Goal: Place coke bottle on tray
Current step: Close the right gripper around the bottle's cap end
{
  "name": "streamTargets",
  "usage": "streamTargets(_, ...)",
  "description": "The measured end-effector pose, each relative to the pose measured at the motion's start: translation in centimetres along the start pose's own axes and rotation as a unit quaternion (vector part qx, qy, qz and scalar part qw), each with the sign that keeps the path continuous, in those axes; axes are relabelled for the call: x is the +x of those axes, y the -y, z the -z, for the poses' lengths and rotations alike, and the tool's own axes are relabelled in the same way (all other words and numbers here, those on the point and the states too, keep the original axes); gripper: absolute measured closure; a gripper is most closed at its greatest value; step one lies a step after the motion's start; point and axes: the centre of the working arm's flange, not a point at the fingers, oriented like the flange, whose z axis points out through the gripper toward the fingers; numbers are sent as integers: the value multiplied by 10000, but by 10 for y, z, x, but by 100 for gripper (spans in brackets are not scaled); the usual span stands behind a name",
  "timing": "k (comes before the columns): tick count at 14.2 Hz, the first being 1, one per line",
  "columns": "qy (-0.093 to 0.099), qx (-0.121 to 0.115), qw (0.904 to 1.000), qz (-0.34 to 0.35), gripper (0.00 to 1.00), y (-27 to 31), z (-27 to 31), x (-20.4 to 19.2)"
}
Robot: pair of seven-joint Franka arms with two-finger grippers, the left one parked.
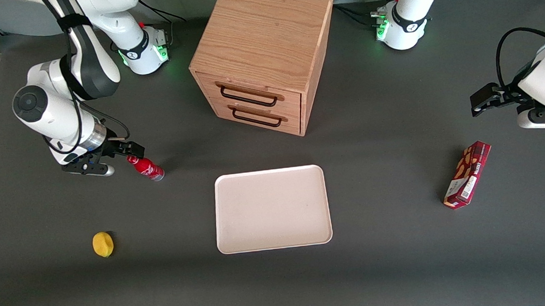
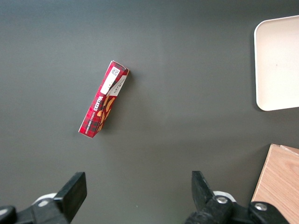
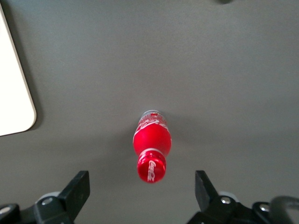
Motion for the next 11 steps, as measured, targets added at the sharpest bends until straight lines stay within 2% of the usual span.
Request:
streamTargets(1, -68, 22, 10000, 33, 4, 0, -6, -1)
streamTargets(2, -130, 44, 9999, 63, 4, -1, -11, -1)
streamTargets(3, -184, 63, 9998, 76, 11, -1, -18, -2)
streamTargets(5, -207, 71, 9997, 85, 37, -3, -30, -6)
streamTargets(8, -188, 62, 9998, 103, 69, -3, -33, -9)
streamTargets(11, -93, 30, 9999, 140, 69, 0, -28, -8)
